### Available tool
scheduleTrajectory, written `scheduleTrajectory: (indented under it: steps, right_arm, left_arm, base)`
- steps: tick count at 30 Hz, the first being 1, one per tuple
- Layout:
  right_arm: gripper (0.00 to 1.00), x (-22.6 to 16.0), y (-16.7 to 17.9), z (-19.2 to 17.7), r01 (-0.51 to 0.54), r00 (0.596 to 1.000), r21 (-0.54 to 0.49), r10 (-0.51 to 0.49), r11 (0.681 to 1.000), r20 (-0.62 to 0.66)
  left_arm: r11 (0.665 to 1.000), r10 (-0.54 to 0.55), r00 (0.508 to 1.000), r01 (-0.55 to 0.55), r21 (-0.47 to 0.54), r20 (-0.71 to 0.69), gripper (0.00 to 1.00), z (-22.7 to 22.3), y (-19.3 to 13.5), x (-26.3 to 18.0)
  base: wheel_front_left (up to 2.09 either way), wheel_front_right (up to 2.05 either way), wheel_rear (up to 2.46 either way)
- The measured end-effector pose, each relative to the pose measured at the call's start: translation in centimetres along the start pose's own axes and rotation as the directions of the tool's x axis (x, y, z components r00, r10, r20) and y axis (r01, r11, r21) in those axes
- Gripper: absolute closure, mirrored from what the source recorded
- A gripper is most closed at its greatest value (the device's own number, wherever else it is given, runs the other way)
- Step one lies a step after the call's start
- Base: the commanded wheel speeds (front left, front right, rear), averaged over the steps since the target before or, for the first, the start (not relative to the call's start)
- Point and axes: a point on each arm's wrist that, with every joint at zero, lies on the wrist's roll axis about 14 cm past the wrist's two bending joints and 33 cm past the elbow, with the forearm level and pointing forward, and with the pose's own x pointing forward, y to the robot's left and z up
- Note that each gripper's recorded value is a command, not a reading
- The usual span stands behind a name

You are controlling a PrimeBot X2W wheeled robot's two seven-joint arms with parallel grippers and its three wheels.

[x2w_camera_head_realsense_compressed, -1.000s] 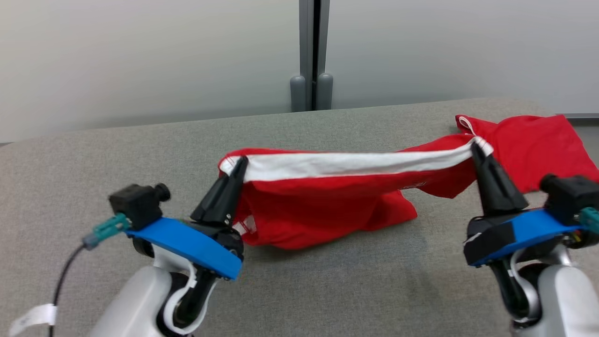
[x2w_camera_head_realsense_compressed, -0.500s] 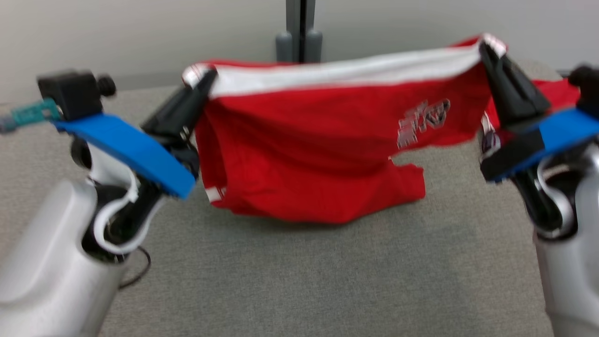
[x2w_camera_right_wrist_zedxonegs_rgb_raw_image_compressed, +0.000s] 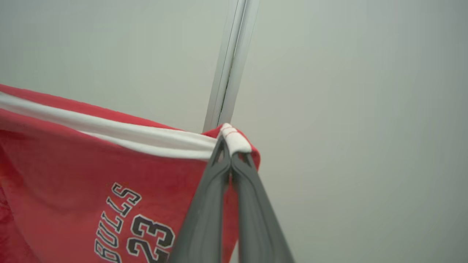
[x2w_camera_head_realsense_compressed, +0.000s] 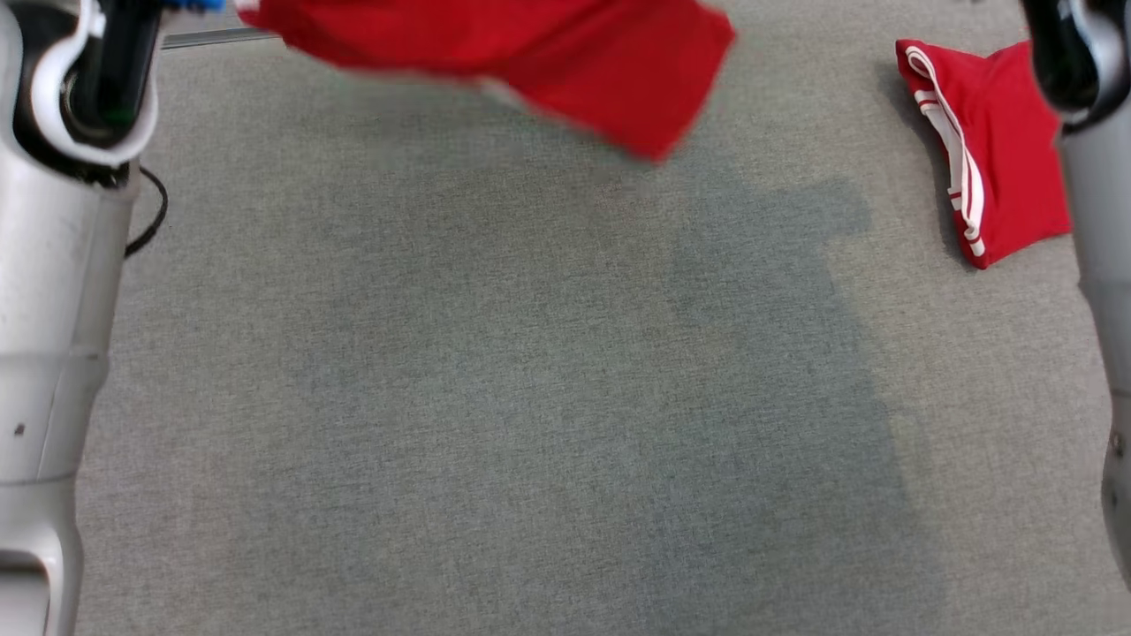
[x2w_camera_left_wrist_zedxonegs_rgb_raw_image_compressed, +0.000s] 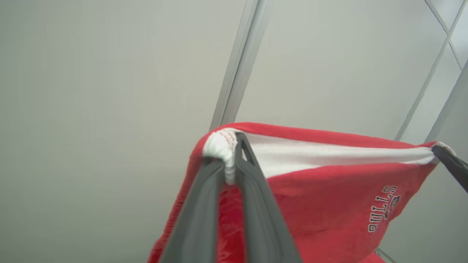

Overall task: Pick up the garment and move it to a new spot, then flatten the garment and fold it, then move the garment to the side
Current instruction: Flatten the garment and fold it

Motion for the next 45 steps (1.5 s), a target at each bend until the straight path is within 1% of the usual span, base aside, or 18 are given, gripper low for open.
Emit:
scheduleTrajectory:
  steps: [3,5,7,9,11,12,15,17,20,22,24,27,33,36,37,39,42,45]
  right_arm:
    - [1.0,1.1,-1.3,2.5,0.039,0.996,-0.005,-0.039,0.999,0.083]
    - [1.0,1.3,-1.2,2.1,0.039,0.996,-0.007,-0.039,0.999,0.077]
    - [1.0,0.7,-0.1,-0.1,0.019,1.0,0.0,-0.019,1.0,0.017]
    - [1.0,-0.6,1.0,-3.6,-0.006,0.997,0.012,0.006,1.0,-0.074]
    - [1.0,-2.8,2.5,-8.1,-0.03,0.979,0.038,0.037,0.999,-0.203]
    - [1.0,-4.5,3.5,-10.7,-0.046,0.955,0.059,0.061,0.997,-0.291]
    - [1.0,-10.5,6.9,-17.3,-0.096,0.832,0.133,0.153,0.986,-0.533]
    - [1.0,-14.0,8.0,-19.7,-0.12,0.75,0.164,0.198,0.979,-0.631]
    - [1.0,-19.5,9.1,-21.5,-0.153,0.628,0.208,0.257,0.966,-0.734]
    - [1.0,-22.4,9.1,-21.6,-0.156,0.566,0.232,0.279,0.96,-0.776]
    - [1.0,-24.2,8.6,-21.0,-0.146,0.533,0.25,0.289,0.957,-0.795]
    - [1.0,-26.4,8.1,-19.5,-0.131,0.506,0.278,0.305,0.952,-0.806]
    - [1.0,-29.8,7.8,-16.5,-0.089,0.483,0.327,0.328,0.941,-0.812]
    - [1.0,-32.2,7.3,-15.0,-0.048,0.464,0.335,0.318,0.941,-0.827]
    - [1.0,-33.1,7.2,-14.5,-0.038,0.452,0.335,0.315,0.942,-0.835]
    - [1.0,-36.2,7.7,-13.4,0.007,0.397,0.342,0.312,0.94,-0.863]
    - [1.0,-38.0,8.6,-12.4,0.044,0.365,0.359,0.32,0.932,-0.874]
    - [1.0,-40.3,8.4,-11.0,0.1,0.323,0.329,0.283,0.939,-0.903]
  left_arm:
    - [1.0,-0.021,0.995,0.02,0.015,0.097,1.0,2.1,-0.9,1.0]
    - [1.0,-0.024,0.989,0.021,0.021,0.143,1.0,2.8,-1.0,1.4]
    - [1.0,-0.022,0.992,0.021,0.011,0.126,1.0,1.4,-0.8,1.4]
    - [1.0,-0.016,0.999,0.015,0.01,0.044,1.0,-2.1,-0.3,0.7]
    - [1.0,-0.011,0.999,0.012,0.016,-0.047,1.0,-6.0,0.0,-0.5]
    - [1.0,-0.01,0.996,0.011,0.008,-0.092,1.0,-8.0,0.0,-1.3]
    - [0.999,-0.011,0.967,0.003,-0.032,-0.255,1.0,-14.5,-0.6,-4.9]
    - [0.998,-0.048,0.925,0.028,-0.058,-0.378,1.0,-18.4,-2.0,-7.9]
    - [0.99,-0.122,0.834,0.067,-0.122,-0.538,1.0,-22.9,-4.5,-13.6]
    - [0.992,-0.112,0.791,0.052,-0.116,-0.602,1.0,-24.1,-4.1,-17.2]
    - [0.991,-0.104,0.772,0.03,-0.128,-0.627,1.0,-24.3,-4.1,-19.8]
    - [0.983,-0.121,0.774,0.007,-0.183,-0.622,1.0,-24.0,-5.7,-22.3]
    - [0.982,-0.111,0.774,-0.011,-0.188,-0.623,1.0,-22.4,-6.4,-25.9]
    - [0.973,-0.134,0.773,-0.016,-0.231,-0.619,1.0,-21.5,-7.9,-27.6]
    - [0.967,-0.142,0.777,-0.024,-0.254,-0.613,1.0,-21.1,-8.3,-28.0]
    - [0.967,-0.149,0.77,-0.02,-0.255,-0.621,1.0,-20.0,-9.3,-29.6]
    - [0.962,-0.147,0.757,-0.041,-0.27,-0.637,1.0,-19.5,-10.1,-31.2]
    - [0.943,-0.163,0.735,-0.081,-0.323,-0.658,1.0,-19.1,-11.8,-33.4]
  base:
    - [0.0,0.0,0.0]
    - [0.0,0.0,0.0]
    - [0.0,0.0,0.0]
    - [0.0,0.0,0.0]
    - [0.0,0.0,0.0]
    - [0.0,0.0,0.0]
    - [0.0,0.0,0.0]
    - [0.0,0.0,0.0]
    - [0.0,0.0,0.0]
    - [0.0,0.0,0.0]
    - [0.0,0.0,0.0]
    - [0.0,0.0,0.0]
    - [0.0,0.0,0.0]
    - [0.0,0.0,0.0]
    - [0.0,0.0,0.0]
    - [0.0,0.0,0.0]
    - [0.0,0.0,0.0]
    - [0.0,0.0,0.0]
